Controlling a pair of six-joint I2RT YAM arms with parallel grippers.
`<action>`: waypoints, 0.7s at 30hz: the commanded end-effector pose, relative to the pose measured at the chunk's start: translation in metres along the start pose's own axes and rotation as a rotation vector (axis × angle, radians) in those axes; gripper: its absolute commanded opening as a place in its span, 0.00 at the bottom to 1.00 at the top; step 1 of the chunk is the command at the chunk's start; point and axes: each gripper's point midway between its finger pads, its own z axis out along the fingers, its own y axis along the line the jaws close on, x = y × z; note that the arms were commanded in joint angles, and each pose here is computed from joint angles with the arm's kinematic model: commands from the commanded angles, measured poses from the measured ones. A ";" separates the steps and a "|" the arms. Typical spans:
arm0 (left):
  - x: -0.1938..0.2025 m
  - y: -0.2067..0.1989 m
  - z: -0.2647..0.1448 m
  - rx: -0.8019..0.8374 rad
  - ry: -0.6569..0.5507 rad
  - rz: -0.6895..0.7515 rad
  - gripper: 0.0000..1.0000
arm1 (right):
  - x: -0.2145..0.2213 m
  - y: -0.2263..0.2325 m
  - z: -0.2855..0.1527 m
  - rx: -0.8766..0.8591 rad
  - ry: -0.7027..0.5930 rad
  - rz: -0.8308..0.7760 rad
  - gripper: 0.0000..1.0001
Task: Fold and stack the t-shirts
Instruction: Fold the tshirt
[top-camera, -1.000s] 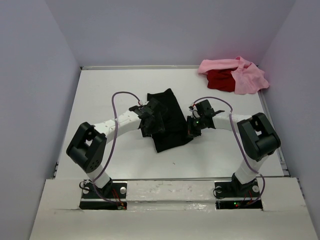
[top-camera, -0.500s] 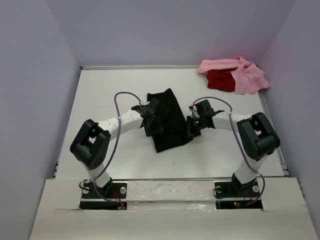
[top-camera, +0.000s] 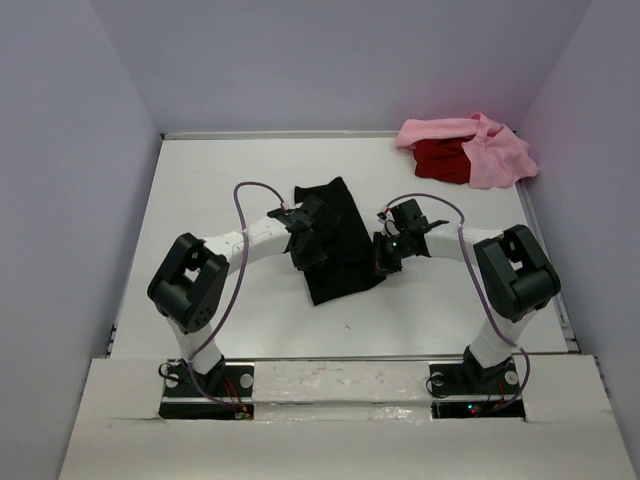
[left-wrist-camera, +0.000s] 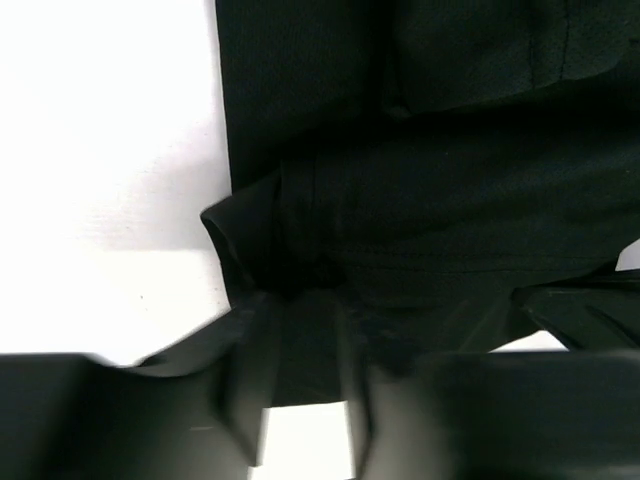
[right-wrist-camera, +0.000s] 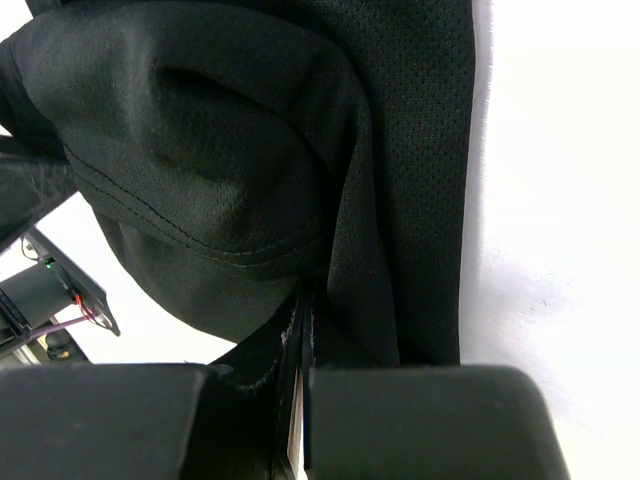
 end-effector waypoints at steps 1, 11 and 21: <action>-0.020 -0.001 -0.002 -0.021 -0.048 -0.015 0.28 | -0.001 0.000 -0.001 0.008 -0.020 -0.029 0.00; -0.039 -0.003 -0.001 -0.064 -0.068 -0.034 0.00 | 0.001 -0.001 0.000 0.007 -0.012 -0.028 0.00; -0.076 -0.028 -0.037 0.038 -0.094 -0.110 0.00 | 0.011 -0.009 0.004 0.021 0.014 -0.013 0.00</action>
